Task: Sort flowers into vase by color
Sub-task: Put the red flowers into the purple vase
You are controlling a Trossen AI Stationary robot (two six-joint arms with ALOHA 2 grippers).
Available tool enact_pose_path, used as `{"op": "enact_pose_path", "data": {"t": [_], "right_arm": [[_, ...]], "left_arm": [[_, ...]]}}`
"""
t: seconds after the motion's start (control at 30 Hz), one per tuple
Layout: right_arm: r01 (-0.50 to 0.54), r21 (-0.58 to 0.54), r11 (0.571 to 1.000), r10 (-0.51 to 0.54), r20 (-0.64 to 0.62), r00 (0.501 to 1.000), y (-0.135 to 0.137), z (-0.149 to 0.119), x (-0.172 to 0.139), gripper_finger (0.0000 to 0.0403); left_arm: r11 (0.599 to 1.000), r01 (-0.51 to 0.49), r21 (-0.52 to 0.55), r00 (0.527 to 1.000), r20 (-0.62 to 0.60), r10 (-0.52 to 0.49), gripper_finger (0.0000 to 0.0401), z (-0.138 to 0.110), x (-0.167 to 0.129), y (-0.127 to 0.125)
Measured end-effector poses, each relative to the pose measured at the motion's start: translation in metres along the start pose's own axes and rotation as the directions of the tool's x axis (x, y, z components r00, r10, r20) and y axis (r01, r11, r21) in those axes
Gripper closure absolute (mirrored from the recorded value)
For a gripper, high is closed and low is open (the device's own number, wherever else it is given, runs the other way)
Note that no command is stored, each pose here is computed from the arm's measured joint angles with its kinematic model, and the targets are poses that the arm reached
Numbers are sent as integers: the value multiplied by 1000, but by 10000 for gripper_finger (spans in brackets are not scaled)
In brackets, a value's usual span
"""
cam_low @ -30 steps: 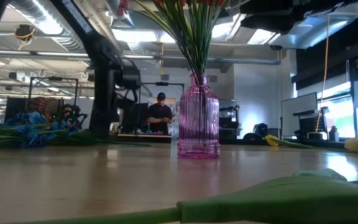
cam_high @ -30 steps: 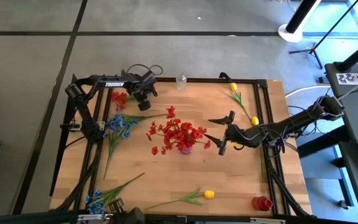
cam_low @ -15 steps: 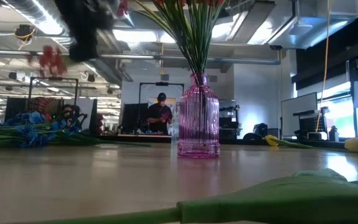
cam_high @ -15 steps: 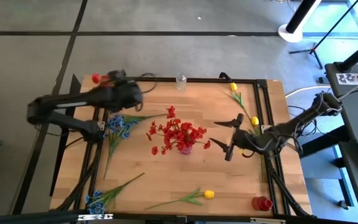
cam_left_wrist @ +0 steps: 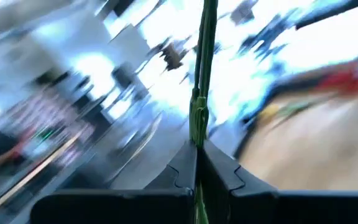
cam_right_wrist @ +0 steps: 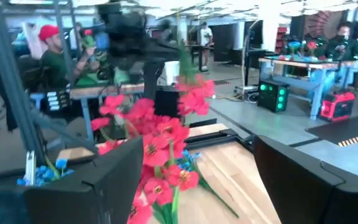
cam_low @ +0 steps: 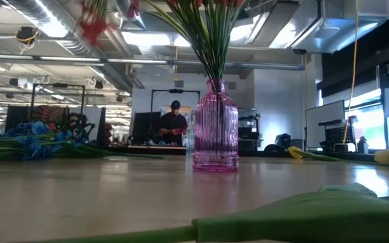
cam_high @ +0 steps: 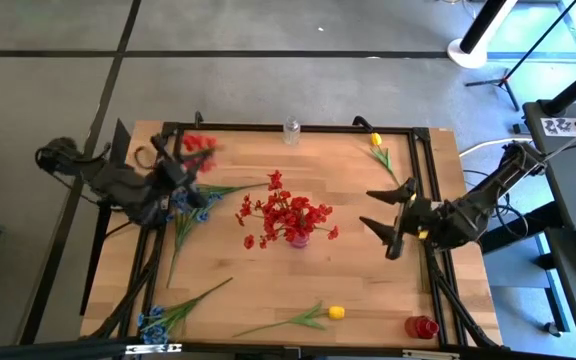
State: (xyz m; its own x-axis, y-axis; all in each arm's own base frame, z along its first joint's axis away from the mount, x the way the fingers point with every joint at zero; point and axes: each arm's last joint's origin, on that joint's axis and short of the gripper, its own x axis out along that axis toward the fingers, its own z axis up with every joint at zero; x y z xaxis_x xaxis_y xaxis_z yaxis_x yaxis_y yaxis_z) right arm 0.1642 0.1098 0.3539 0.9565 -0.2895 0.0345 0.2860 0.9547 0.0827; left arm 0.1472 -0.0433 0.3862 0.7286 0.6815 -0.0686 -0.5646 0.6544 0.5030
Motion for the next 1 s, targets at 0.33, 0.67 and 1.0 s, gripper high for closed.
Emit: {"op": "enact_pose_path", "data": {"t": [0.33,0.67,1.0], "right_arm": [[-3,13,1000,4,-21,1000,5,-6,3,100],[-147,265,953,153,-3,988,13,-8,16,100],[-342,364,866,313,140,940,-10,-4,70,100]], "left_arm": [[956,272,109,885,363,-293,396,45,-39,-33],[818,112,564,882,323,-343,396,47,-36,-121],[584,-85,807,956,230,-180,396,42,7,-136]]}}
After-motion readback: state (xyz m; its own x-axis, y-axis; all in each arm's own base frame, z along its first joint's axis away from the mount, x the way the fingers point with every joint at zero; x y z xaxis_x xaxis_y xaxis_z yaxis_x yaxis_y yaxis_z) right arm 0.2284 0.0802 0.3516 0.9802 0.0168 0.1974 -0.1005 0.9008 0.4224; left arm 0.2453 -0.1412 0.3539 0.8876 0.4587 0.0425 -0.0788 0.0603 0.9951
